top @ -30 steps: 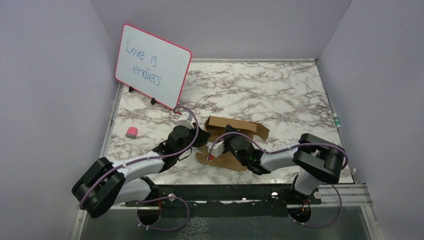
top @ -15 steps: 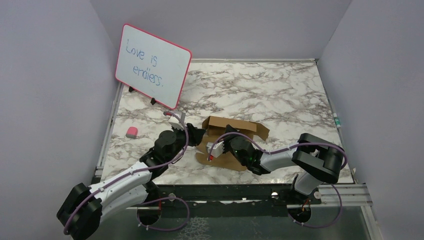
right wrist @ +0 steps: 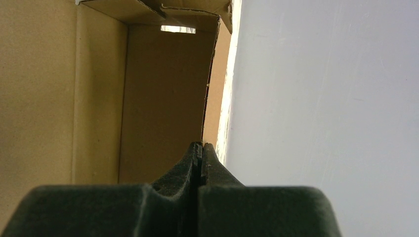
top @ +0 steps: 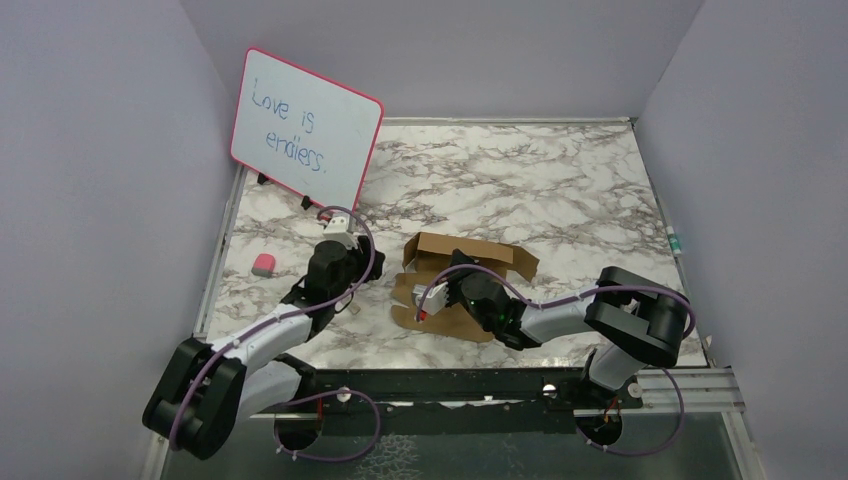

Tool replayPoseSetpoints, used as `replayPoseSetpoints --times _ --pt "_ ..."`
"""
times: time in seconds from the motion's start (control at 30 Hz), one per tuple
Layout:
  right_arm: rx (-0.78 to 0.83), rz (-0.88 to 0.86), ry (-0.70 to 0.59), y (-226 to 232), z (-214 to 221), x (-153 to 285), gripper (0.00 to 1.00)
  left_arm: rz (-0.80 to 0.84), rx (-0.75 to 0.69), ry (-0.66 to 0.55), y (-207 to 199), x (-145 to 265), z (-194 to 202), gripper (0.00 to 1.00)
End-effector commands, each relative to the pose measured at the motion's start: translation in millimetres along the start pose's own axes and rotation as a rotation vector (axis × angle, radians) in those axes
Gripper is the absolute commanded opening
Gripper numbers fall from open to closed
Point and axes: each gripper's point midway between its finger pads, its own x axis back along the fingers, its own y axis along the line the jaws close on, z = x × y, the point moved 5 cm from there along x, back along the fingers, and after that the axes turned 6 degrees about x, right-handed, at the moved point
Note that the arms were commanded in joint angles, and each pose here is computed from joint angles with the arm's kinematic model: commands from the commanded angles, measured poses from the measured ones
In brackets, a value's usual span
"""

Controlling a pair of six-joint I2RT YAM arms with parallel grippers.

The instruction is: Fold the paper box

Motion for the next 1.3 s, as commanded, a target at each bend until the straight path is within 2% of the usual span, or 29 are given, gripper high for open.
replayPoseSetpoints --times 0.0,0.2,0.63,1.27 --pt "0.008 -0.055 -0.003 13 0 4 0.01 0.123 -0.056 0.019 -16 -11 -2 0.54" --pt "0.003 -0.061 -0.013 13 -1 3 0.01 0.192 -0.083 0.088 -20 -20 14 0.56" --pt "-0.003 -0.099 -0.030 17 -6 3 0.01 0.335 -0.142 0.135 -48 -28 30 0.56" --pt "-0.043 -0.147 -0.073 18 -15 4 0.01 0.350 -0.193 0.095 -57 -36 37 0.57"
